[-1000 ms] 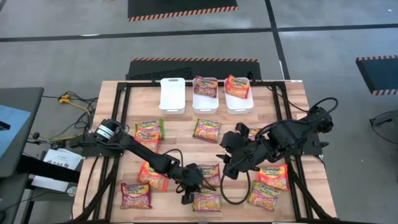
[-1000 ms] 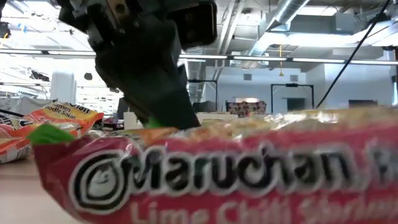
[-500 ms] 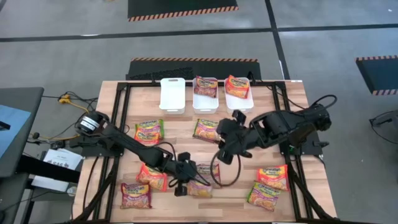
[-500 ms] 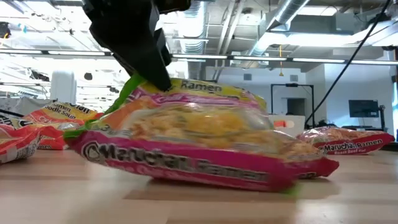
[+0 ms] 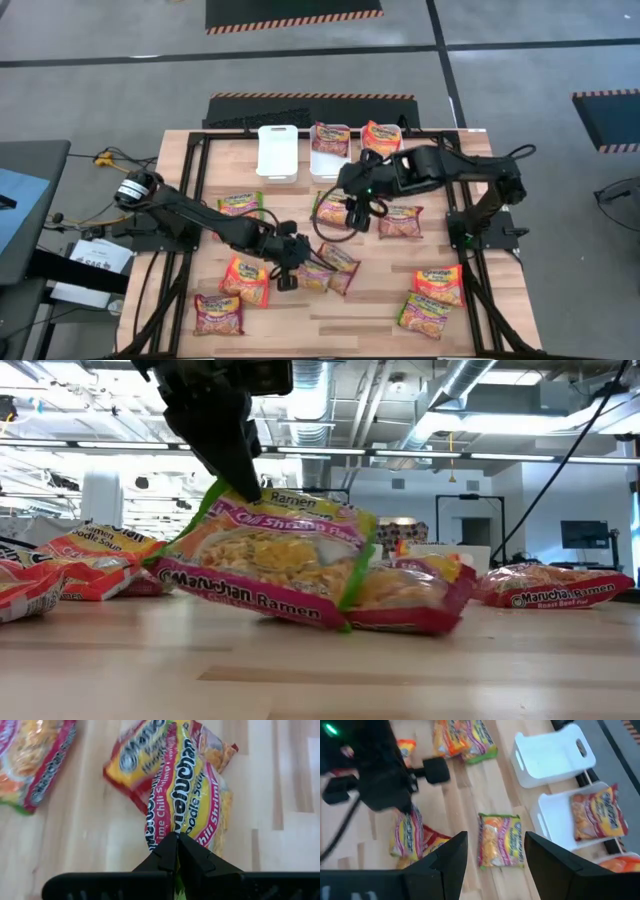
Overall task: Sort Maruchan noodles
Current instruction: Put the green noodle pack into the left white bin
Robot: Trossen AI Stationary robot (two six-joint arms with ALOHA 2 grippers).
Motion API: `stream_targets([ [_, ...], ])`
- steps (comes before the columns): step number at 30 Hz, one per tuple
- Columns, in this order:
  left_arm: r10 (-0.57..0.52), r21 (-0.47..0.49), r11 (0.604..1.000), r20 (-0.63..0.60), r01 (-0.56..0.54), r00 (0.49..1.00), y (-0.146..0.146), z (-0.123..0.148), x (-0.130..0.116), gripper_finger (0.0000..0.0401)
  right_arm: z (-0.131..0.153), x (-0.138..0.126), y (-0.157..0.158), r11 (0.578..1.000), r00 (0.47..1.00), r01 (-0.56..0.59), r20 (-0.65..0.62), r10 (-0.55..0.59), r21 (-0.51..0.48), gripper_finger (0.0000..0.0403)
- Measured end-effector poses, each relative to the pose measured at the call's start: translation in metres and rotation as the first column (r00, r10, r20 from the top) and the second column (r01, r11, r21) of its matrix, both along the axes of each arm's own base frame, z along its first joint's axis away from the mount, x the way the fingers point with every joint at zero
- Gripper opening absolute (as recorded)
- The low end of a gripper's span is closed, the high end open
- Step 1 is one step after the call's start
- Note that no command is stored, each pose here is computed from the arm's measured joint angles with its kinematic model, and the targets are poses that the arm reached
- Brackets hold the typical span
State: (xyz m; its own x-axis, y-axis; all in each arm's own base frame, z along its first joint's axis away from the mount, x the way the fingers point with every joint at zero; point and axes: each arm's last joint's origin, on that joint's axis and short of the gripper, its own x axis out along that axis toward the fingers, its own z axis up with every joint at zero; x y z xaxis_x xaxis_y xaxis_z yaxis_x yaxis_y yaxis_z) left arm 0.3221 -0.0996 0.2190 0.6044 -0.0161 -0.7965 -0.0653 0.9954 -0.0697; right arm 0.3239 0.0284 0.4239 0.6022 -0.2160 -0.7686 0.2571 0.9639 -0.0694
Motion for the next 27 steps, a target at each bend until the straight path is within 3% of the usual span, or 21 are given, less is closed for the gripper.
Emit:
stream_targets([
  [7,0.055,0.065,0.997,-0.061,-0.051,0.997,0.009,0.007,-0.013,0.0000,-0.004,-0.009,-0.020,0.999,0.994,0.047,-0.102,-0.048,-0.015,0.0222],
  [10,0.062,0.069,0.996,-0.078,-0.057,0.995,0.010,0.005,-0.014,0.0000,-0.011,-0.008,-0.019,0.998,0.991,0.038,-0.130,-0.033,0.040,0.0220],
  [17,0.070,0.092,0.994,-0.134,-0.058,0.989,0.008,0.001,-0.021,0.0000,-0.057,-0.006,-0.001,0.992,0.964,0.040,-0.266,-0.008,0.117,0.0193],
  [27,0.035,0.122,0.992,-0.148,-0.017,0.988,0.007,0.001,-0.024,0.0000,-0.142,-0.004,0.023,0.987,0.960,0.118,-0.265,-0.086,0.109,0.0174],
])
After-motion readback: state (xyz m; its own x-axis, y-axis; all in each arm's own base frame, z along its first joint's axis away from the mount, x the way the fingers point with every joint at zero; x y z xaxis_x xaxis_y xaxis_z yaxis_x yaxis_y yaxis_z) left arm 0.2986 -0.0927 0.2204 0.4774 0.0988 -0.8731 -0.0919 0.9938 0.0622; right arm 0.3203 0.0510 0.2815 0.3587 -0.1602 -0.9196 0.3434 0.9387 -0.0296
